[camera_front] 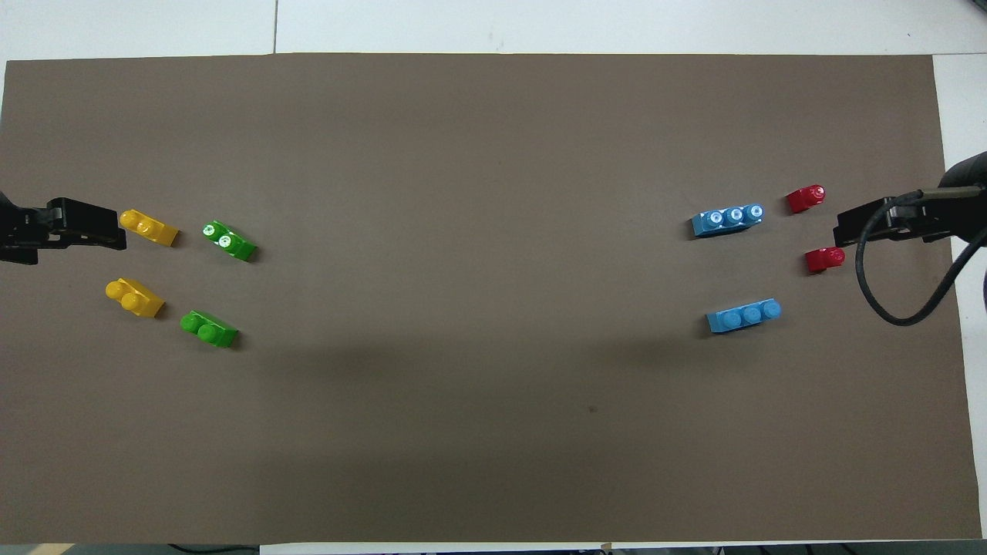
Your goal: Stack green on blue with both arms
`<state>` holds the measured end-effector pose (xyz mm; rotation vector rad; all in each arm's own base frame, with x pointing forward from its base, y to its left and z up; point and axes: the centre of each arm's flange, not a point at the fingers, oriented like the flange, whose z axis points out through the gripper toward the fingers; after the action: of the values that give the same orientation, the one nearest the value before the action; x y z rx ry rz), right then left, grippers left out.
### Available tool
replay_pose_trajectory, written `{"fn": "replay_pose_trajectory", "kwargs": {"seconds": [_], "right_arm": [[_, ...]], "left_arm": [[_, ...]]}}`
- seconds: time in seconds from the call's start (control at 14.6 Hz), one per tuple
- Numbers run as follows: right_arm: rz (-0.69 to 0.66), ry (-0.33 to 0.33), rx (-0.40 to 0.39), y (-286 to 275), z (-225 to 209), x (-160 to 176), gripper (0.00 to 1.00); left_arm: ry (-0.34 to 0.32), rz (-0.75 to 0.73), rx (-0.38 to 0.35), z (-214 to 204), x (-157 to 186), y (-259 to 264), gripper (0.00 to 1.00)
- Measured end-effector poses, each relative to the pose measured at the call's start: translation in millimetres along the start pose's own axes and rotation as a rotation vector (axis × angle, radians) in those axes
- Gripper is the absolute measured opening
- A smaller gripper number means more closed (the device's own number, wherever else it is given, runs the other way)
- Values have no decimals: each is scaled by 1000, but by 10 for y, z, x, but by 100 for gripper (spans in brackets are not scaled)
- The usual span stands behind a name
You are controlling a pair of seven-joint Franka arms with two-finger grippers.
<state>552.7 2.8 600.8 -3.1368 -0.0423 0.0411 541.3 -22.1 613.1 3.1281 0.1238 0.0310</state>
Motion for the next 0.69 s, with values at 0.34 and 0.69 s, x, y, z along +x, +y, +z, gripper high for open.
{"fn": "replay_pose_trajectory", "kwargs": {"seconds": [0.34, 0.69], "right_arm": [[22, 1, 0, 103, -5, -4, 100], [30, 97, -3, 152, -128, 70, 100]], "left_arm": [[0, 3, 0, -1, -3, 17, 100], [0, 4, 0, -1, -3, 23, 100]]}}
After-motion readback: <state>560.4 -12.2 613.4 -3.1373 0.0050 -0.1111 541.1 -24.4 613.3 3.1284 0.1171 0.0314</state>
